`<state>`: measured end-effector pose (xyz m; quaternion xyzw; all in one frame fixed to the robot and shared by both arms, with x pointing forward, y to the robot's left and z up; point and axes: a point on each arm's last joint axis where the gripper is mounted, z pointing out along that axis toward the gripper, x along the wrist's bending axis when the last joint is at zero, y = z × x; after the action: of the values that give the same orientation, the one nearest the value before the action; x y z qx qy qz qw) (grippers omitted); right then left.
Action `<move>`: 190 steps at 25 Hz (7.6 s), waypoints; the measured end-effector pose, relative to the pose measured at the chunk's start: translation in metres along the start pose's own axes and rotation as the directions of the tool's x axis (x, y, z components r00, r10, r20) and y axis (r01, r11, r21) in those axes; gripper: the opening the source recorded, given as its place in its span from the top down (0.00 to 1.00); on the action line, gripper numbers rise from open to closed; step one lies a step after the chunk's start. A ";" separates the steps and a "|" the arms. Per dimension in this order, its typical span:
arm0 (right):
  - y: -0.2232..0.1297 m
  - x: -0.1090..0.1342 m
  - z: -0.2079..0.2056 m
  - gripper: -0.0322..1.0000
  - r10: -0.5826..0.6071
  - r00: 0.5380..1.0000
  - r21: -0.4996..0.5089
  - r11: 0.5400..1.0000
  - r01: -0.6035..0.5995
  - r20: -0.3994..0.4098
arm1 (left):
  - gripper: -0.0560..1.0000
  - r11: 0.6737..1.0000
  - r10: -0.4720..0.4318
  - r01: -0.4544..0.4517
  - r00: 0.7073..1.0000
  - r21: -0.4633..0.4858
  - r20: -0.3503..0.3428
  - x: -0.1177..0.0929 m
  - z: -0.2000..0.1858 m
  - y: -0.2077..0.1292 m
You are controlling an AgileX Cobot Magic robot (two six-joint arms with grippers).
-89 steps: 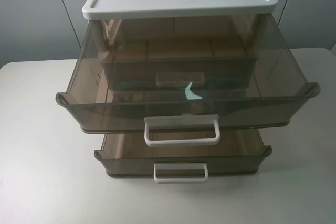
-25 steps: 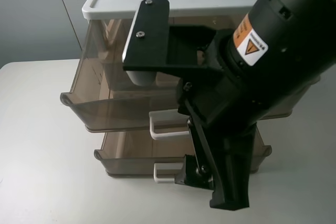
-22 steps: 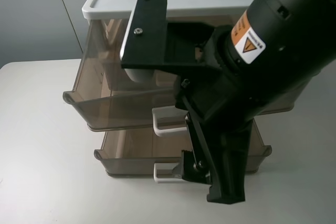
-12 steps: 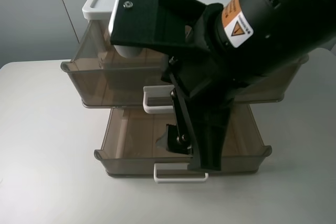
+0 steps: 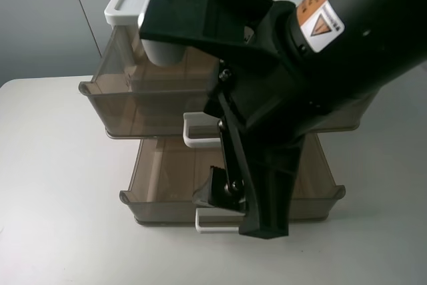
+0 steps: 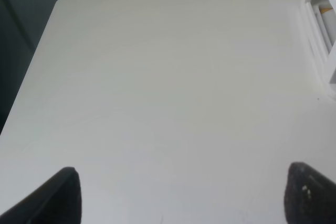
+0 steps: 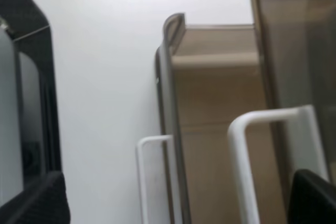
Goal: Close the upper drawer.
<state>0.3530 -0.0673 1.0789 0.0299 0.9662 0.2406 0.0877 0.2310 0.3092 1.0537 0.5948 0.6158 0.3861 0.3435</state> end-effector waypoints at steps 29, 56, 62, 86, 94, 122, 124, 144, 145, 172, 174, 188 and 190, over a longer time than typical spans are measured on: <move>-0.003 -0.018 0.039 0.36 -0.146 0.984 0.163 0.978 0.129 0.099 | 0.25 1.000 0.002 -0.002 1.000 0.000 0.000 0.000 0.000 0.000; -0.004 -0.067 0.061 0.36 -0.236 0.923 0.132 0.970 0.205 0.302 | 0.25 1.000 0.002 -0.002 1.000 0.000 0.000 0.000 0.000 0.000; -0.003 -0.074 0.061 0.36 -0.265 0.902 0.121 0.964 0.238 0.341 | 0.25 1.000 0.002 -0.002 1.000 0.000 0.000 0.000 0.000 0.000; 0.000 -0.091 0.069 0.36 -0.294 0.864 0.072 0.954 0.291 0.410 | 0.25 1.000 0.002 -0.002 1.000 0.000 0.000 0.000 0.000 0.000; 0.001 -0.087 0.055 0.36 -0.211 0.889 0.013 0.974 0.225 0.407 | 0.25 1.000 0.002 -0.002 1.000 0.000 0.000 0.000 0.000 0.000; -0.205 0.074 -0.132 0.36 0.568 0.783 -0.455 0.784 -0.422 0.254 | 0.25 1.000 0.002 -0.002 1.000 0.000 0.000 0.000 0.000 0.000; -0.216 0.083 -0.131 0.36 0.578 0.785 -0.488 0.764 -0.422 0.225 | 0.25 1.000 0.002 -0.002 1.000 0.000 0.000 0.000 0.000 0.000; -0.231 0.095 -0.113 0.36 0.680 0.718 -0.532 0.667 -0.522 0.148 | 0.25 1.000 0.000 0.000 1.000 0.000 0.000 0.000 0.000 0.000; -0.230 0.094 -0.110 0.36 0.702 0.694 -0.544 0.649 -0.531 0.160 | 0.25 1.000 0.000 0.000 1.000 0.000 0.000 0.000 0.000 0.000; -0.225 0.101 -0.109 0.36 0.915 -0.052 -0.740 0.290 -0.607 0.401 | 0.25 1.000 0.000 0.000 1.000 0.000 0.000 0.000 0.000 0.000; -0.225 0.101 -0.109 0.36 0.917 -0.030 -0.735 0.299 -0.609 0.398 | 0.25 1.000 0.000 0.000 1.000 0.000 0.000 0.000 0.000 0.000; -0.225 0.101 -0.109 0.36 0.918 -0.023 -0.733 0.302 -0.610 0.397 | 0.25 1.000 0.000 0.000 1.000 0.000 0.000 0.000 0.000 0.000; -0.225 0.101 -0.109 0.36 0.918 -0.023 -0.733 0.302 -0.610 0.397 | 0.25 1.000 0.000 0.000 1.000 0.000 0.000 0.000 0.000 0.000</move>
<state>0.2304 -0.3060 1.0526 0.6557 0.5563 0.3685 0.3533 0.2310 0.3092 1.0537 0.5948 0.6158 0.3860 0.3435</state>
